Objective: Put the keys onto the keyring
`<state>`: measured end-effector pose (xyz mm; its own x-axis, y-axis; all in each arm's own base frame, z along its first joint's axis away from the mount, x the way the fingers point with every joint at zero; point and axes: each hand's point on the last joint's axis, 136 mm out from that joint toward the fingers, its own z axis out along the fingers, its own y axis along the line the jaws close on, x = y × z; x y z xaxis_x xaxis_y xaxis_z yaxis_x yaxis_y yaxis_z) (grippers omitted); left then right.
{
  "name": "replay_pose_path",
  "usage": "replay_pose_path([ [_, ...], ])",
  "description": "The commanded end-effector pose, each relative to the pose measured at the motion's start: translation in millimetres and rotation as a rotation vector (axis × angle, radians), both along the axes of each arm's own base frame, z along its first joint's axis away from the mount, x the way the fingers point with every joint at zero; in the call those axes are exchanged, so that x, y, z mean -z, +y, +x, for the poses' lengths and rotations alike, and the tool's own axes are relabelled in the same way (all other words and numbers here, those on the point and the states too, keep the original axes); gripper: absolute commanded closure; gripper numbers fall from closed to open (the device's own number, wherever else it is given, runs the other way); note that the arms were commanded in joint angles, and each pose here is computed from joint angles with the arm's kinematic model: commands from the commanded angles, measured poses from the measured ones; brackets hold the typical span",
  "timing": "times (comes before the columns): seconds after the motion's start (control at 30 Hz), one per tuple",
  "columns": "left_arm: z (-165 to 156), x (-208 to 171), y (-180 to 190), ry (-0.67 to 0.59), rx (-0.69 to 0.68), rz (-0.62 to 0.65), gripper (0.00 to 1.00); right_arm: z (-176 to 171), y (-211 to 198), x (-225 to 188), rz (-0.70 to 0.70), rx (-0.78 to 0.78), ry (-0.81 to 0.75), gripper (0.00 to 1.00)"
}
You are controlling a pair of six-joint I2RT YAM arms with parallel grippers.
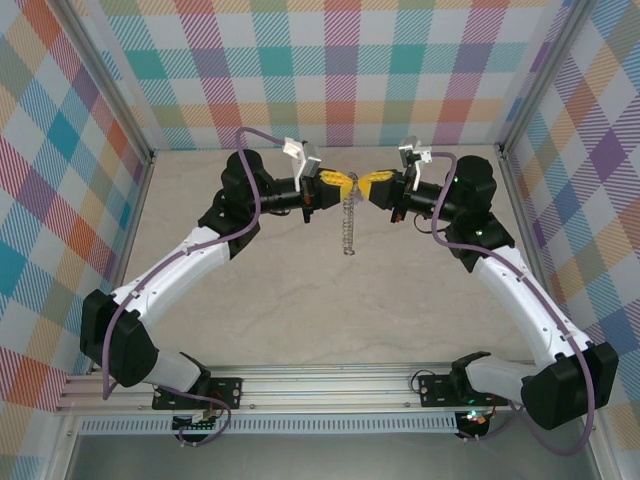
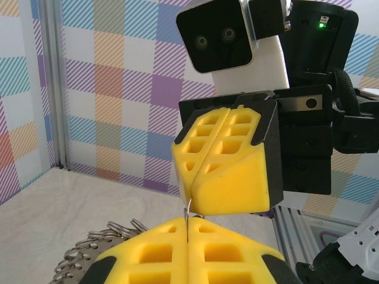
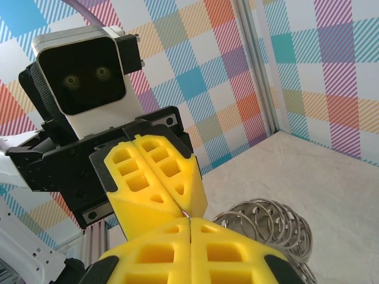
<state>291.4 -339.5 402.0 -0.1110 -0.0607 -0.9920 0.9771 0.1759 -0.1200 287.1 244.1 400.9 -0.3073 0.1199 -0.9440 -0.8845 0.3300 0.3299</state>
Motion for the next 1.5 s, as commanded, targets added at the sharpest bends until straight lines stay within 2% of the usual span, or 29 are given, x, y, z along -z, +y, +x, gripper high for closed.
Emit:
replay_pose_path([
  [0.0,-20.8,-32.7,-0.5,-0.088,0.057,-0.068,1.00,12.6,-6.8,-4.1,0.011,0.053,-0.022,1.00],
  [0.27,-21.5,-36.0,2.4,-0.099,0.041,-0.083,1.00,16.7,-14.7,5.1,0.013,0.078,0.009,1.00],
  [0.83,-17.0,-42.5,5.6,-0.106,0.002,-0.124,1.00,9.1,-11.8,22.8,0.008,0.030,0.075,1.00],
  [1.13,-18.1,-40.9,5.1,-0.105,0.011,-0.126,1.00,5.4,-4.9,19.0,0.027,-0.044,0.099,1.00],
  [1.47,-18.9,-34.8,2.5,-0.090,0.028,-0.115,1.00,11.3,-3.4,-3.1,0.058,-0.044,0.062,1.00],
])
